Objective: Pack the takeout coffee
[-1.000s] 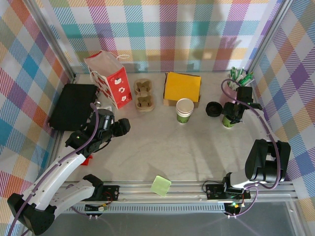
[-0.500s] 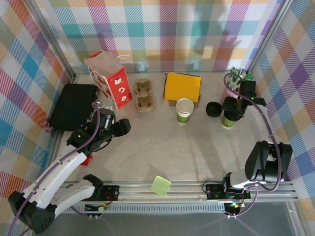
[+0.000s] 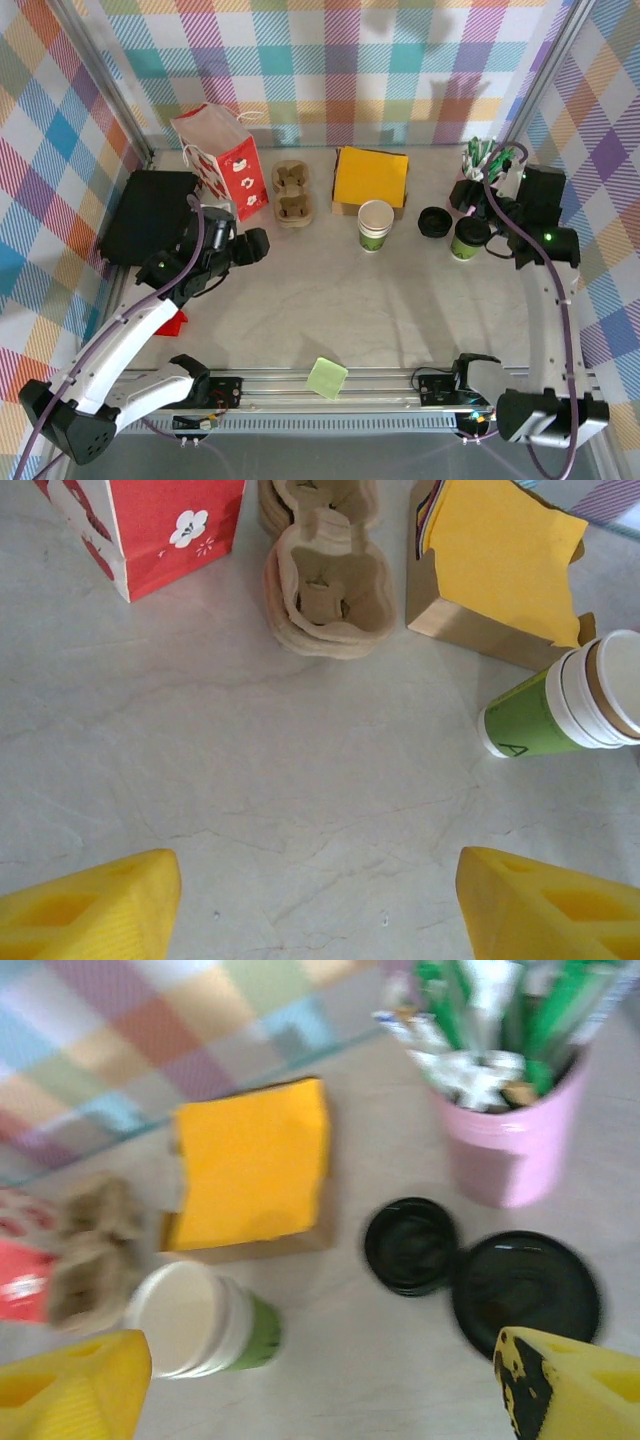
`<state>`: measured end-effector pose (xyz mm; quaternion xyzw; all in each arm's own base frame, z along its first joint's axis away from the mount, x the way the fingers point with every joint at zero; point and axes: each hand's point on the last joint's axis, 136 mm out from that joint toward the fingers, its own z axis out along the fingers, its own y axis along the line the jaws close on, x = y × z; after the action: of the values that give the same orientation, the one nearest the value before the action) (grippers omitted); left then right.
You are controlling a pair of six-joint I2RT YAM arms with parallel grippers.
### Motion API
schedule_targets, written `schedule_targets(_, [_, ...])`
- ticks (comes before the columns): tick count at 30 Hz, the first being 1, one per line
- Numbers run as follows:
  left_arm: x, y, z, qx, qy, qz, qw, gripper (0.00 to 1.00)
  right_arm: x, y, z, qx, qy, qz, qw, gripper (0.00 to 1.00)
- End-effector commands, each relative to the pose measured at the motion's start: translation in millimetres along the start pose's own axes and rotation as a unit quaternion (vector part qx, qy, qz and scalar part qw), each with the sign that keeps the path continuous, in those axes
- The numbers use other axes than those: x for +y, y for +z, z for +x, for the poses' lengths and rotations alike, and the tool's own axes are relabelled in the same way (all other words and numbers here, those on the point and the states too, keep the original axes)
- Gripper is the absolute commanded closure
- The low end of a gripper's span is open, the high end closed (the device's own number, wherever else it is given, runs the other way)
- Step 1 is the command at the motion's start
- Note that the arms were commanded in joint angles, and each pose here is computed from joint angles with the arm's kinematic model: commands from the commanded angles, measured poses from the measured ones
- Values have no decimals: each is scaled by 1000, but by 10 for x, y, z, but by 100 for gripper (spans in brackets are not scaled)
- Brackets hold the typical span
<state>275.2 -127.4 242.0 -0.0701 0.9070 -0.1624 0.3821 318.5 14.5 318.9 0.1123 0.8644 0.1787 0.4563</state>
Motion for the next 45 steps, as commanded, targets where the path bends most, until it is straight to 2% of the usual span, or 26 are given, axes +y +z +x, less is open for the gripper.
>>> schedule_targets(1, [-119,7,-196,-22,8,16,1000,26,478,-15,232,40,50,-157,986,12])
schedule_targets(5, [-228,175,-255,-15,9,22,1000,26,681,104,512,53,40,-220,973,12])
schedule_targets(9, [-321,448,-292,-4,9,21,1000,28,760,252,816,63,-2,-237,969,12])
schedule_targets(16, [-324,1154,-351,22,16,-39,999,33,550,364,1045,11,-63,-204,977,12])
schedule_targets(26, [-89,1931,-417,37,-32,-105,993,42,334,434,1167,-26,-45,-171,984,13])
schedule_targets(35, [89,2283,-326,51,-59,-128,989,49,294,406,1171,-29,-54,-158,986,13])
schedule_targets(45, [109,2411,-306,58,-60,-133,988,60,271,455,1186,-22,-54,-153,987,13])
